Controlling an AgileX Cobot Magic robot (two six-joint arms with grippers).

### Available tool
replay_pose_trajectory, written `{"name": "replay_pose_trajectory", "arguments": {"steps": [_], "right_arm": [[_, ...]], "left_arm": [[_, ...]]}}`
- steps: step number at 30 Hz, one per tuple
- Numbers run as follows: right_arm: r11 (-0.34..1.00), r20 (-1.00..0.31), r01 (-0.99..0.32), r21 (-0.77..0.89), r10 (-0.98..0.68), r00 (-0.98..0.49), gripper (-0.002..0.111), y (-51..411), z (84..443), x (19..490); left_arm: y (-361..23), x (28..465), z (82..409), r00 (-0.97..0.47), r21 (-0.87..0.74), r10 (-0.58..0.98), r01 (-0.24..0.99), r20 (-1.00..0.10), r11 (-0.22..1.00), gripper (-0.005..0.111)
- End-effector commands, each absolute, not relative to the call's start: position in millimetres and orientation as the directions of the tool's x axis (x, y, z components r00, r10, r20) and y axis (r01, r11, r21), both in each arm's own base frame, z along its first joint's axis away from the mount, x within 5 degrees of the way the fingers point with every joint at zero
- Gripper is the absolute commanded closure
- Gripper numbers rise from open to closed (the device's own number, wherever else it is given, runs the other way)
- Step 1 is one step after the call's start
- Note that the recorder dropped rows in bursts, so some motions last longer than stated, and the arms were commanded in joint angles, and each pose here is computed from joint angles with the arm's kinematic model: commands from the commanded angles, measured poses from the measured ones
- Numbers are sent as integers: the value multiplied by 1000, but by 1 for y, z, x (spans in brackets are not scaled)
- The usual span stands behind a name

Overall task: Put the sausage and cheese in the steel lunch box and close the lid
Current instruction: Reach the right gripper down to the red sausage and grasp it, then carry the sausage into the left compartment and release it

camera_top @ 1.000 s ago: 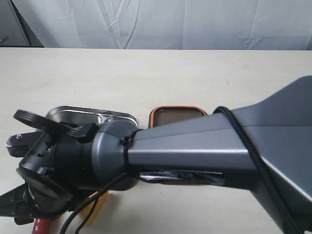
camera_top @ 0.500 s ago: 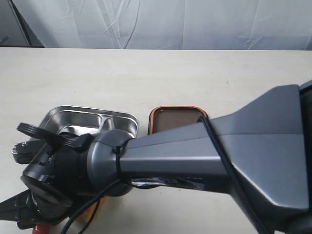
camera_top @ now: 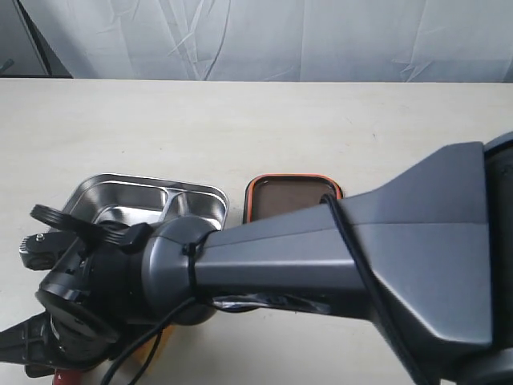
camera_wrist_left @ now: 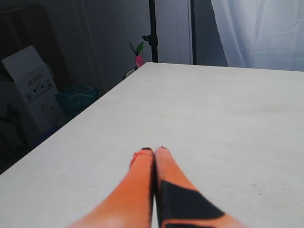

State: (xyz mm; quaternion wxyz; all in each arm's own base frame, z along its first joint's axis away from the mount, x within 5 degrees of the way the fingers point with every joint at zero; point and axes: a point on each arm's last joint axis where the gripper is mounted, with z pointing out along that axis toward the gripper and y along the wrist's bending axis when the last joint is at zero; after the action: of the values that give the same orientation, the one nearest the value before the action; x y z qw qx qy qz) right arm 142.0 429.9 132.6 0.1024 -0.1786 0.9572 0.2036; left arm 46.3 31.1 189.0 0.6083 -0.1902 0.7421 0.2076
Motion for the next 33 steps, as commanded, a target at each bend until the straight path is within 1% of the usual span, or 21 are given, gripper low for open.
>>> {"name": "replay_pose_trajectory", "arguments": {"steps": [1,7,9,10,14,16,17,20,21,26,29,33], "right_arm": [[852,-262,-373,367,-290,-920,56,433,125,141],[834,-280,-396,383,-304,-911,56,438,126,132],[839,-274,-400,369,-312,-909,58,437,126,132],[843,-273,-404,355,-320,-907,61,436,123,132],[855,-252,-397,334,-325,-912,63,435,113,131],[856,-248,-396,331,-326,-912,70,435,111,130],[856,-247,-397,330,-327,-912,80,435,111,130],[856,-247,-397,330,-327,-912,100,435,111,130],[856,-247,-397,330,-327,-912,109,435,111,130],[851,-253,-418,318,-349,-903,109,433,119,129],[827,-285,-456,327,-374,-883,109,433,134,129],[795,-364,-517,316,-402,-840,109,430,161,132]], "left_arm": [[31,46,192,-163,69,-24,-538,-986,840,107],[31,46,192,-163,69,-24,-538,-986,840,107],[31,46,192,-163,69,-24,-538,-986,840,107],[31,46,192,-163,69,-24,-538,-986,840,107],[31,46,192,-163,69,-23,-538,-986,840,107],[31,46,192,-163,69,-23,-538,-986,840,107],[31,46,192,-163,69,-23,-538,-986,840,107],[31,46,192,-161,65,-27,-538,-987,840,107],[31,46,192,-161,65,-27,-538,-987,840,107],[31,46,192,-158,61,-30,-538,-987,841,107],[31,46,192,-158,61,-30,-538,-987,841,107],[31,46,192,-158,61,-30,-538,-987,841,107]]}}
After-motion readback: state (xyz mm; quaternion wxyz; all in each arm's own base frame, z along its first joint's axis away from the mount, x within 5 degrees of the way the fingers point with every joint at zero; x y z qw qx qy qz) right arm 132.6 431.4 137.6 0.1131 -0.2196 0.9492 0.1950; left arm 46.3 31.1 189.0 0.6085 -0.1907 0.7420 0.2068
